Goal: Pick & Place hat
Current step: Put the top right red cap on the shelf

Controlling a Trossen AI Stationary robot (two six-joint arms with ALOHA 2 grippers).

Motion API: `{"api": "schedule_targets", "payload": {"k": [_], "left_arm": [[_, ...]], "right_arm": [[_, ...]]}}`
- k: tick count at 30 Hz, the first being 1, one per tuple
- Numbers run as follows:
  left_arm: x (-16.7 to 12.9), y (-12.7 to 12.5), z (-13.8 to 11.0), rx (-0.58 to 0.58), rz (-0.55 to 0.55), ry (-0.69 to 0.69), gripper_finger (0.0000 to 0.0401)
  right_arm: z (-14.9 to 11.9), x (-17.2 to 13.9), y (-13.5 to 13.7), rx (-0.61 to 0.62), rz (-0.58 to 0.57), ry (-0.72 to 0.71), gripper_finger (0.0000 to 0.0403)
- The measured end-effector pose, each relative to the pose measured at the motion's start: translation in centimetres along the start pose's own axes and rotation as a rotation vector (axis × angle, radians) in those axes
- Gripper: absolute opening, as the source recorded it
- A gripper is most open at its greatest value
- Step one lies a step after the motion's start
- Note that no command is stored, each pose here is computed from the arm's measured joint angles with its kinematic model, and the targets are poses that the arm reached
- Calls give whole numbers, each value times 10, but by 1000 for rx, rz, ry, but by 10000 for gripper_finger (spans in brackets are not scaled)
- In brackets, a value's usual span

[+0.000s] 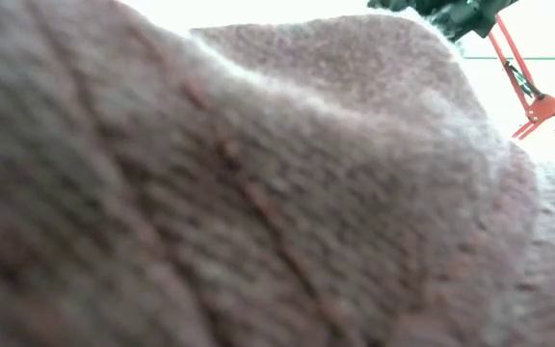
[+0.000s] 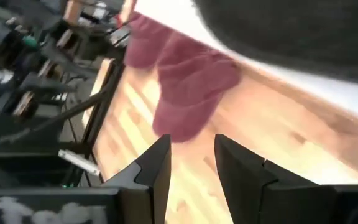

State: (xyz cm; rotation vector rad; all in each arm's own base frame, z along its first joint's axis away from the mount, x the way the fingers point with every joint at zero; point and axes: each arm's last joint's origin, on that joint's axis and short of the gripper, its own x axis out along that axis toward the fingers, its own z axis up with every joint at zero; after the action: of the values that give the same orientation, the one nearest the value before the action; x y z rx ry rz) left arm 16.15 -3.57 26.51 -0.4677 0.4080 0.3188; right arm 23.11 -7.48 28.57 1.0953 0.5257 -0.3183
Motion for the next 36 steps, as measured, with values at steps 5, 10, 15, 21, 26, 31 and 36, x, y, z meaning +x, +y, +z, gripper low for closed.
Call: {"api": "schedule_targets", "payload": {"k": [5,10,15,21,26,31,36], "left_arm": [[5,6,-11,110,49,55,112],[14,17,-34,96,60,140,112],[30,30,-67,276,22,181,111],[44,31,-92,498,-110,48,110],[47,19,-97,545,-113,-19,110],[54,-3,-95,565,-79,-35,110],[71,-25,-95,513,-18,-10,110]], "right_arm": [[-29,3,21,-167,-74,-99,123],[-64,14,37,-324,-167,-176,116],[-90,25,44,-465,-271,-259,108],[-107,37,44,-585,-334,-259,97],[-113,42,43,-613,-344,-237,87],[-117,41,44,-631,-337,-226,76],[-121,40,46,-654,-311,-183,66]]}}
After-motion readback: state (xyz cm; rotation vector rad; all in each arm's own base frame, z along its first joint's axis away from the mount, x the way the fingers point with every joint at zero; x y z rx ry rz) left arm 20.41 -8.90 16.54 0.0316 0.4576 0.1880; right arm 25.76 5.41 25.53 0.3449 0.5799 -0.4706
